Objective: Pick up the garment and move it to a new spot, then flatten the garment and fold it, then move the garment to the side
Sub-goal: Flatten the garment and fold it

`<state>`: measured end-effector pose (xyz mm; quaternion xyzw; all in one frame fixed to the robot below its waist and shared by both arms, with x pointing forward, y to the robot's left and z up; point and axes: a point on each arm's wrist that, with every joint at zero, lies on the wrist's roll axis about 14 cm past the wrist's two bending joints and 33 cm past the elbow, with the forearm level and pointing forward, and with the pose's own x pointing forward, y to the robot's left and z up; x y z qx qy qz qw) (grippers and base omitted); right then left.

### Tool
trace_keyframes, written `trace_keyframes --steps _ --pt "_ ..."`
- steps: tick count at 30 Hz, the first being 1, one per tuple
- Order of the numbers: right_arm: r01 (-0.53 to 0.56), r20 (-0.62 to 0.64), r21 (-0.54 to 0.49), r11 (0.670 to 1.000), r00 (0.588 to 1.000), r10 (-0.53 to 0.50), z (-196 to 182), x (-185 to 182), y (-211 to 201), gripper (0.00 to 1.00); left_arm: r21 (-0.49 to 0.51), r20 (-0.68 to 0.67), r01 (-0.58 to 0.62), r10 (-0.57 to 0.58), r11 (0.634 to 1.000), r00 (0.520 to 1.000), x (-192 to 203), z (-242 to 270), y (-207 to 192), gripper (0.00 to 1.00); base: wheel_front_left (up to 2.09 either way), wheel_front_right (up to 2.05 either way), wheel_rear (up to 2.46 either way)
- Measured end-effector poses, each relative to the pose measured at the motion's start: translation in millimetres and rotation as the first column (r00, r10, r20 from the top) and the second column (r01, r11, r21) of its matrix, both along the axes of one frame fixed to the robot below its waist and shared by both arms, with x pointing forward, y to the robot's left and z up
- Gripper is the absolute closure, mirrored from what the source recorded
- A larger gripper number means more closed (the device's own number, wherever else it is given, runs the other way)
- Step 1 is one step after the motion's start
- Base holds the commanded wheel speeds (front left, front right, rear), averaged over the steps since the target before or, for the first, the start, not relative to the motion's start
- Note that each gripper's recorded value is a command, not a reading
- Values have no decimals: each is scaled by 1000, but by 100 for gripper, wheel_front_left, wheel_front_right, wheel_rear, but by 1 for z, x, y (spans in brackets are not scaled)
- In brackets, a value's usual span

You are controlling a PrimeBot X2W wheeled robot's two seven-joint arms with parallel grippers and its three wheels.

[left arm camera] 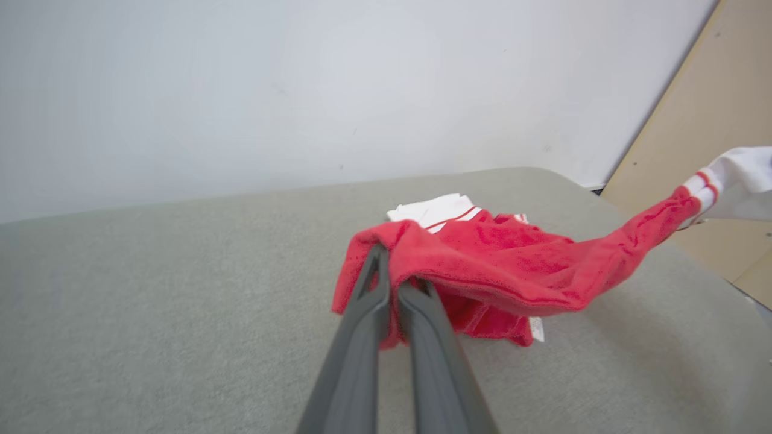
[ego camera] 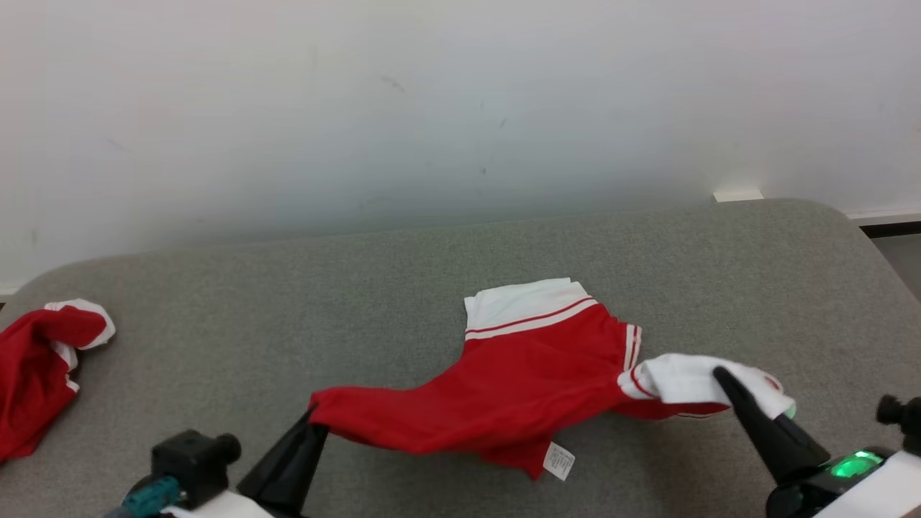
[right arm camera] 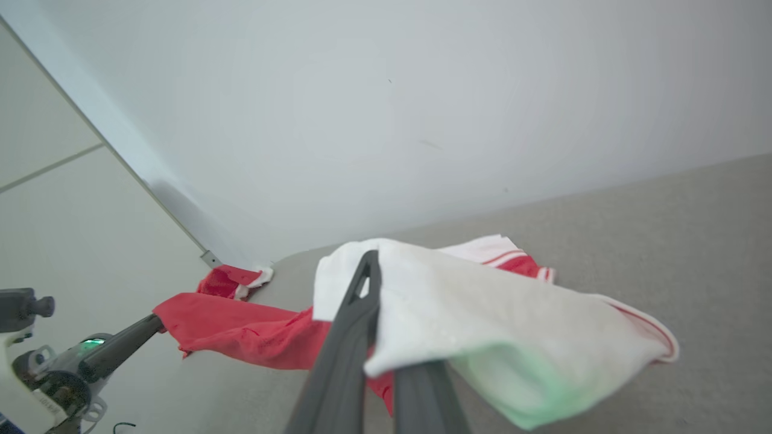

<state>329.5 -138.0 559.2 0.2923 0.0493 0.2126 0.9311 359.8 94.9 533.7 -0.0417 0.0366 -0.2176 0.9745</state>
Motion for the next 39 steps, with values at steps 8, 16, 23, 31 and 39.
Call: trace_keyframes --steps 8,16,23,31,39 --pt "-21 265 24 999 964 14 103 -23 -25 100 -110 204 92 -68 990 977 -11 120 2 100 0 0 0" --pt "-56 486 -18 998 872 58 199 -46 -47 100 -77 371 186 -145 980 917 -14 209 2 100 0 0 0" --pt "32 528 -54 998 849 1 230 -15 -74 100 -33 343 204 -181 978 922 17 230 0 100 0 0 0" --pt "54 490 -75 996 872 -11 229 100 -45 100 25 252 135 -137 991 958 118 212 5 100 0 0 0" --pt "145 606 11 989 786 -122 252 228 9 100 -24 377 -57 62 998 924 250 209 39 100 0 0 0"
